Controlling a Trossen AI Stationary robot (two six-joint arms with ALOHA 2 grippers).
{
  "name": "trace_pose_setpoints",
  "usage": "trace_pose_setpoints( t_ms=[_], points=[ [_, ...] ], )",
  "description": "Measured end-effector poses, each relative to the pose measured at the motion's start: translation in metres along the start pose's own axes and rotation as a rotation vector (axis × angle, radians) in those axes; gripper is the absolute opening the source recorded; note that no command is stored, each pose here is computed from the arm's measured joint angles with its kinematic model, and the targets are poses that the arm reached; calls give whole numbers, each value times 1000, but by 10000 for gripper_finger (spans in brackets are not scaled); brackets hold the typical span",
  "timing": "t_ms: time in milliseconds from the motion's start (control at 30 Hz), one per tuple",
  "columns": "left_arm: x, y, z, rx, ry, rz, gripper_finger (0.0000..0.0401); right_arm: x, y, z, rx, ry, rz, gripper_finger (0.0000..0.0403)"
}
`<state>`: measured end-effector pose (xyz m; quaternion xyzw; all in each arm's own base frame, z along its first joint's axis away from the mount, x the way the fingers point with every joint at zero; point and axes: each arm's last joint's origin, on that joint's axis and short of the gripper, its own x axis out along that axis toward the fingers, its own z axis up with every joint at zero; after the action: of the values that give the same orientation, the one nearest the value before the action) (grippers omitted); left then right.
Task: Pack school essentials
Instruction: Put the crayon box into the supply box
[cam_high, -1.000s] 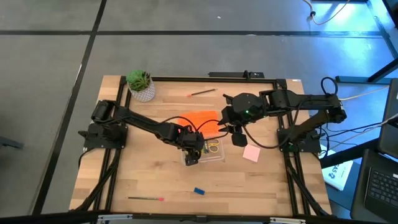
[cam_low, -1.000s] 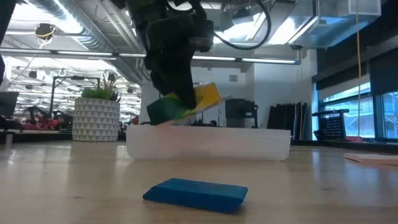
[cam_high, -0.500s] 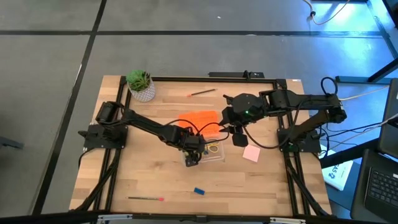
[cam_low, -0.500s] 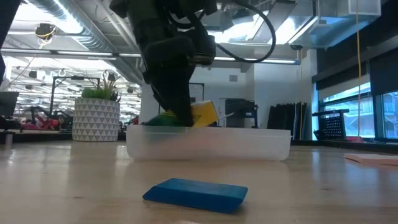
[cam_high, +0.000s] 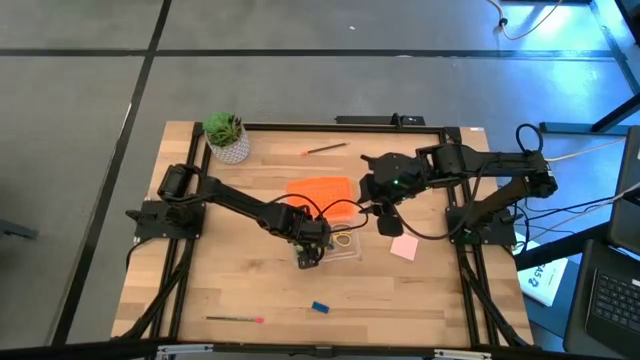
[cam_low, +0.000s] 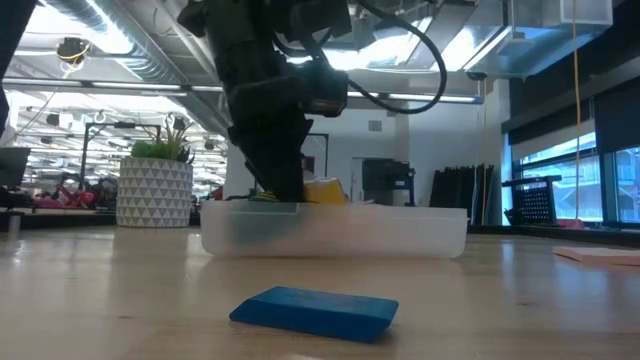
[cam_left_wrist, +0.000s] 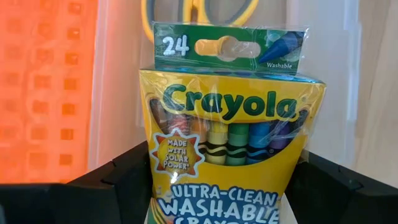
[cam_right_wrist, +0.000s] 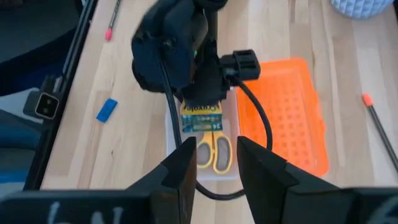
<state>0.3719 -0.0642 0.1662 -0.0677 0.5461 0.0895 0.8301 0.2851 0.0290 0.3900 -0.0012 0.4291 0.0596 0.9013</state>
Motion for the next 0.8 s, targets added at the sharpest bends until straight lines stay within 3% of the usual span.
trace_pose_setpoints(
  t_ms=[800],
  points=[
    [0, 0, -1, 1, 6, 2, 289, 0, 0, 0, -1, -4, 0, 116]
  ],
)
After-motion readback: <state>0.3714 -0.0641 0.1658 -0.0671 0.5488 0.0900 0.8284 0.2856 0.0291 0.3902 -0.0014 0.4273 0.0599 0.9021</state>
